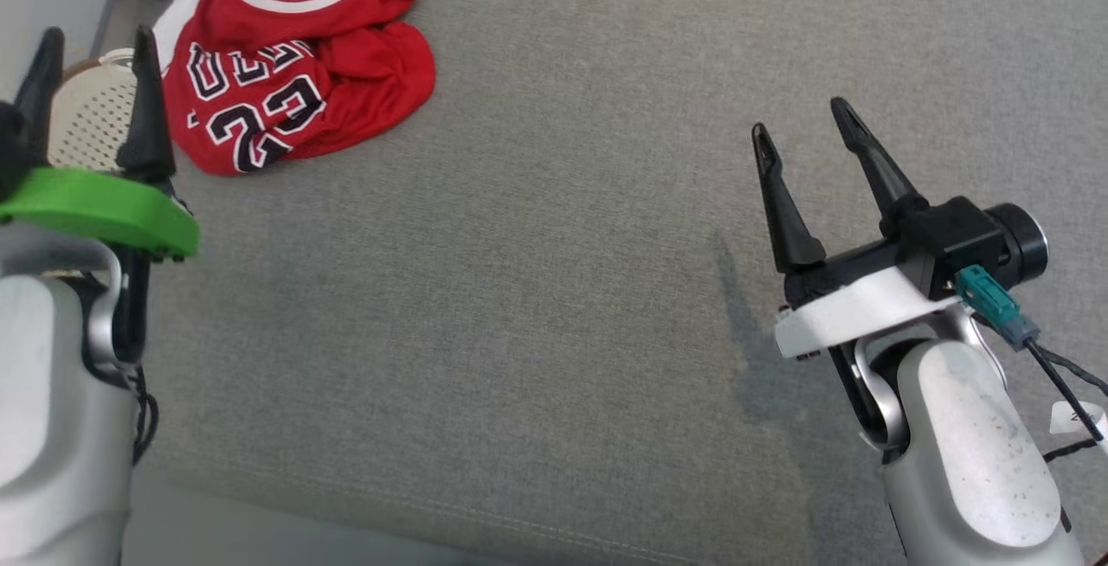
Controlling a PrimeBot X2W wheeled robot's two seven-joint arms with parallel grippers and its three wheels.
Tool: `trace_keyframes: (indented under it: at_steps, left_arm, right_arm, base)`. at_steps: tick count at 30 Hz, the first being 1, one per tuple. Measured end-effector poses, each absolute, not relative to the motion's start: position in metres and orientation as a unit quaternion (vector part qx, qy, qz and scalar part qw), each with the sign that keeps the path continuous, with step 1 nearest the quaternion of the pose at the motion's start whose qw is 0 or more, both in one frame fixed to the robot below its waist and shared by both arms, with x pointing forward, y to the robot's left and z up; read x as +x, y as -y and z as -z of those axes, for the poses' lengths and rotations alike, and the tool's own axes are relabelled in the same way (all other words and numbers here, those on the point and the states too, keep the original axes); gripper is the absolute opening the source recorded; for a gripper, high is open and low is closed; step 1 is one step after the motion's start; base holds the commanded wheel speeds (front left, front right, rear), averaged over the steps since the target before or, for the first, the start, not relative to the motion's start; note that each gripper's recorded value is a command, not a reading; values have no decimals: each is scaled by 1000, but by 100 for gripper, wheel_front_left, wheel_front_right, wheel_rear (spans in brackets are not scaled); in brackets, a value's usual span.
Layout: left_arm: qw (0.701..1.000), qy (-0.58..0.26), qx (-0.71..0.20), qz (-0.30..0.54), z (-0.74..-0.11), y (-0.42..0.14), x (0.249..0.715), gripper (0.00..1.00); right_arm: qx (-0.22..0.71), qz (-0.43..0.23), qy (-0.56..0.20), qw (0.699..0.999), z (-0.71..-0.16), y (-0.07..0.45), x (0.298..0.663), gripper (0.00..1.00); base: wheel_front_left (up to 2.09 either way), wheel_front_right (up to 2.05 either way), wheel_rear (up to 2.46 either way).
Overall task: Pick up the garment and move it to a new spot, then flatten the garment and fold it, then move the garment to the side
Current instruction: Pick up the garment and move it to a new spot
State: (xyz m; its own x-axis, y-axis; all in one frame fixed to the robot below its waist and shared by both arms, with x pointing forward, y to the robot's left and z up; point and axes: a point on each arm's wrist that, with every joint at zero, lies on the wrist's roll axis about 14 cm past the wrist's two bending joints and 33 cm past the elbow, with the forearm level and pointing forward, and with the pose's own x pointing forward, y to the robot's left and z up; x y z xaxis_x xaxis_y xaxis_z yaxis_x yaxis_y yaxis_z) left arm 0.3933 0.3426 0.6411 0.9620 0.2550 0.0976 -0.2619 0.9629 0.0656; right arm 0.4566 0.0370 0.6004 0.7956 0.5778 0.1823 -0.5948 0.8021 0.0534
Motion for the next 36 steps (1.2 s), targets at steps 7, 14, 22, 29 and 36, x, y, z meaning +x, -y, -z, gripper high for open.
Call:
trace_keyframes:
  at_steps: [7,14,22,29,36]
  left_arm:
    - [991,-33,44,-126,-624,-364,467,100]
    - [976,-173,47,-127,-548,-374,513,100]
    - [956,-260,57,-127,-476,-371,545,100]
    - [939,-310,54,-137,-421,-369,551,100]
    - [940,-304,53,-145,-411,-370,554,0]
  right_arm:
    - [57,-293,85,951,-593,-23,478,100]
    - [40,-252,52,965,-556,11,494,100]
    - [24,-207,13,978,-515,49,503,100]
    - [18,-187,-15,982,-486,67,506,100]
    - [15,-180,-25,983,-478,73,505,100]
  base:
    - [0,0,0]
    - [0,0,0]
    - [0,0,0]
    - [0,0,0]
    - [0,0,0]
